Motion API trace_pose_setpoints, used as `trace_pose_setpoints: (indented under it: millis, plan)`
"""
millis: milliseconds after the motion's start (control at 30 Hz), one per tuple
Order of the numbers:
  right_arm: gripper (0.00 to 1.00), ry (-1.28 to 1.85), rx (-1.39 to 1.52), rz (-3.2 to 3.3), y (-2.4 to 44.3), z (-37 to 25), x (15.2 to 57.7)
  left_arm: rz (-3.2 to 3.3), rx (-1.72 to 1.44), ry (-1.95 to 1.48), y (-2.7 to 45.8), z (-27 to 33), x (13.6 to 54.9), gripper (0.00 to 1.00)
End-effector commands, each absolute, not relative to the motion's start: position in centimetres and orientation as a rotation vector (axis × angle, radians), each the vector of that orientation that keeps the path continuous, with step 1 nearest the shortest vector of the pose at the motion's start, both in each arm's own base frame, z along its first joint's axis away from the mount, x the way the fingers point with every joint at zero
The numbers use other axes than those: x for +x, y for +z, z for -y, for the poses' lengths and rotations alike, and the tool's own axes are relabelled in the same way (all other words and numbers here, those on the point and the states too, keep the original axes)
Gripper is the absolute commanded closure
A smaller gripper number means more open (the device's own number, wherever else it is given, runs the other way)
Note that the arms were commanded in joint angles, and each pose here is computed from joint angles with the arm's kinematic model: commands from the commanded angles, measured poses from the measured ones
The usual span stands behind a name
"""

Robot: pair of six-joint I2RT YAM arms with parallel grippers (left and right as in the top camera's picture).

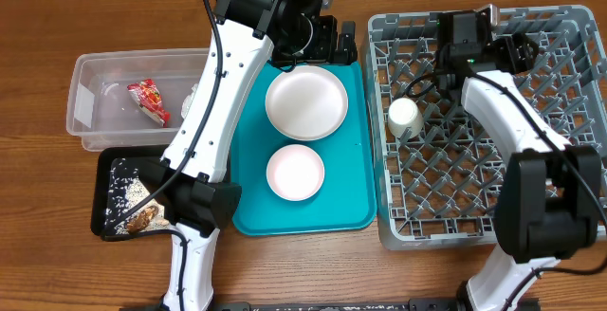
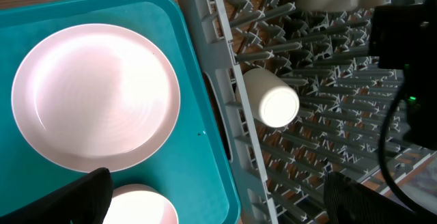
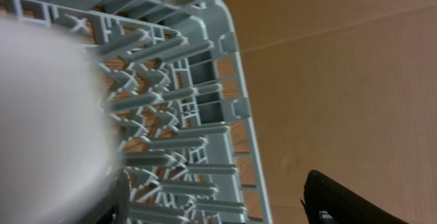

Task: Sort waste into correct bins and load items into the dishwasher
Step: 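Lower the bowl upside down into the rack and release it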

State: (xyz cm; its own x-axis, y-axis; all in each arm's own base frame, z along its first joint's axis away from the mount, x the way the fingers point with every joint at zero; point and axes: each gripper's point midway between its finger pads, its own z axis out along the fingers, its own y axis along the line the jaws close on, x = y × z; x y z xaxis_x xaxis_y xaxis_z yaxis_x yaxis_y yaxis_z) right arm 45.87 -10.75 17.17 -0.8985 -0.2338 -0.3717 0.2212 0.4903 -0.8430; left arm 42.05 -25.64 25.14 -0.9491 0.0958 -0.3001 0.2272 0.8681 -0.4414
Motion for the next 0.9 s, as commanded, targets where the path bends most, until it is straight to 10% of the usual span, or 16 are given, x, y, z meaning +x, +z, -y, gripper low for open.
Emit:
trace_pose_setpoints:
  millis: [0, 433, 733, 867]
  plan:
    - [0.14, -1.365, 0.063, -2.223, 21.3, 10.7, 45.1, -2.744, 0.27, -0.696, 25.8, 25.7, 42.2, 0.0]
    - [0.11, -1.295, 0.069, -2.218, 22.8, 10.4, 44.5, -2.745, 0.271, -0.696, 25.8, 25.7, 42.1, 0.0]
    - [0.8, -0.59, 0.133, -2.343, 17.9, 4.3, 47.3, -2.745, 0.271, -0.696, 25.8, 25.7, 42.1, 0.0]
    - [0.94, -0.295, 0.092, -2.374, 16.7, 0.8, 48.3, -2.744, 0.271, -0.696, 25.8, 25.7, 42.1, 0.0]
